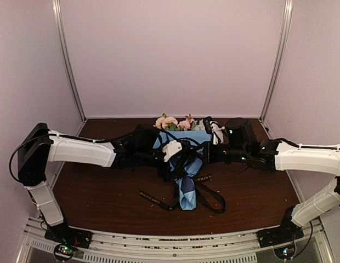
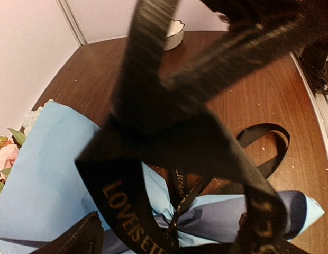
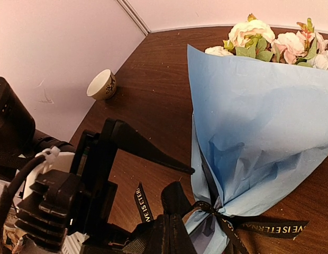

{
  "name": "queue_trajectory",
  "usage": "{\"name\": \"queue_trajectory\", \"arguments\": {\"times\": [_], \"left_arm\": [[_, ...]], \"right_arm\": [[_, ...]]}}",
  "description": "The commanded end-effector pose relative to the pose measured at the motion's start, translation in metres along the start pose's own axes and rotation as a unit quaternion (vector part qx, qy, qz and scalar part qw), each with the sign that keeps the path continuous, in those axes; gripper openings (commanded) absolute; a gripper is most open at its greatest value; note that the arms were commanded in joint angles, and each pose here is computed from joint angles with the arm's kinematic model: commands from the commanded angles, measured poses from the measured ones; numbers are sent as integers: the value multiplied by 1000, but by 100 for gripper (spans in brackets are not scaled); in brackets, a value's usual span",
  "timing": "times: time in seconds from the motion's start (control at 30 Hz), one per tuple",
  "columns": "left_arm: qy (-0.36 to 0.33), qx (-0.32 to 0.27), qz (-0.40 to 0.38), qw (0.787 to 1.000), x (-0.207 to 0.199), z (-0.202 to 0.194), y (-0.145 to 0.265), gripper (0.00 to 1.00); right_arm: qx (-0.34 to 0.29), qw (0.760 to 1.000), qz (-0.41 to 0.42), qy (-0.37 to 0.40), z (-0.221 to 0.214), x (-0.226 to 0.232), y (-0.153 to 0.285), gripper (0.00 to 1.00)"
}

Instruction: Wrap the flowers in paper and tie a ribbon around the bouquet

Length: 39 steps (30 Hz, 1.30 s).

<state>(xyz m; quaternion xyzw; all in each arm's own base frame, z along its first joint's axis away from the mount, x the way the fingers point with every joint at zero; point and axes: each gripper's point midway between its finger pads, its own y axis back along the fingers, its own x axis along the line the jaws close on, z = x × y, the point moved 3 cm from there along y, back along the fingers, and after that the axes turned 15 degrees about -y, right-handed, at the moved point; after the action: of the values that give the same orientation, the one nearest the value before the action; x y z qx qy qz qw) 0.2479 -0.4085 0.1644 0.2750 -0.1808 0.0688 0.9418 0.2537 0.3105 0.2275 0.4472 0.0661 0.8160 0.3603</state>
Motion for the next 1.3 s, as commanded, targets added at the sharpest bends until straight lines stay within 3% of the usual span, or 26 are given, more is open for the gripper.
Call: {"name": "queue_trajectory", "arguments": {"times": [0.0, 0.2, 0.27, 0.4, 0.57, 0.7, 0.8, 0.93, 1.13, 1.27], "left_arm": [[10, -11, 40, 999, 32, 10, -9, 88], [19, -34, 7, 999, 37, 5, -8, 68], [17, -42, -19, 999, 31, 7, -11, 52], [22, -67, -50, 996, 22, 13, -11, 0], [31, -78, -61, 995, 13, 14, -15, 0], [35, -65, -34, 997, 14, 9, -18, 0], [35, -60, -12, 998, 16, 8, -17, 0], [41, -68, 11, 997, 18, 8, -10, 0], [54, -76, 16, 996, 15, 8, -4, 0], [57, -88, 15, 994, 13, 9, -2, 0]], "right_arm": [[-7, 1000, 0, -4, 1, 2, 2, 0], [0, 1000, 23, 11, -2, 8, 10, 0], [5, 999, 29, 17, -4, 10, 11, 0], [12, 999, 17, 25, -7, 4, 14, 0], [22, 998, -52, 28, -18, -30, 25, 3], [37, 987, -156, 10, -34, -79, 37, 38], [55, 974, -219, 5, -53, -113, 43, 50], [138, 966, -221, 9, -85, -126, 31, 65], [205, 950, -235, 8, -112, -142, 17, 66], [245, 932, -268, 5, -128, -158, 16, 54]]}}
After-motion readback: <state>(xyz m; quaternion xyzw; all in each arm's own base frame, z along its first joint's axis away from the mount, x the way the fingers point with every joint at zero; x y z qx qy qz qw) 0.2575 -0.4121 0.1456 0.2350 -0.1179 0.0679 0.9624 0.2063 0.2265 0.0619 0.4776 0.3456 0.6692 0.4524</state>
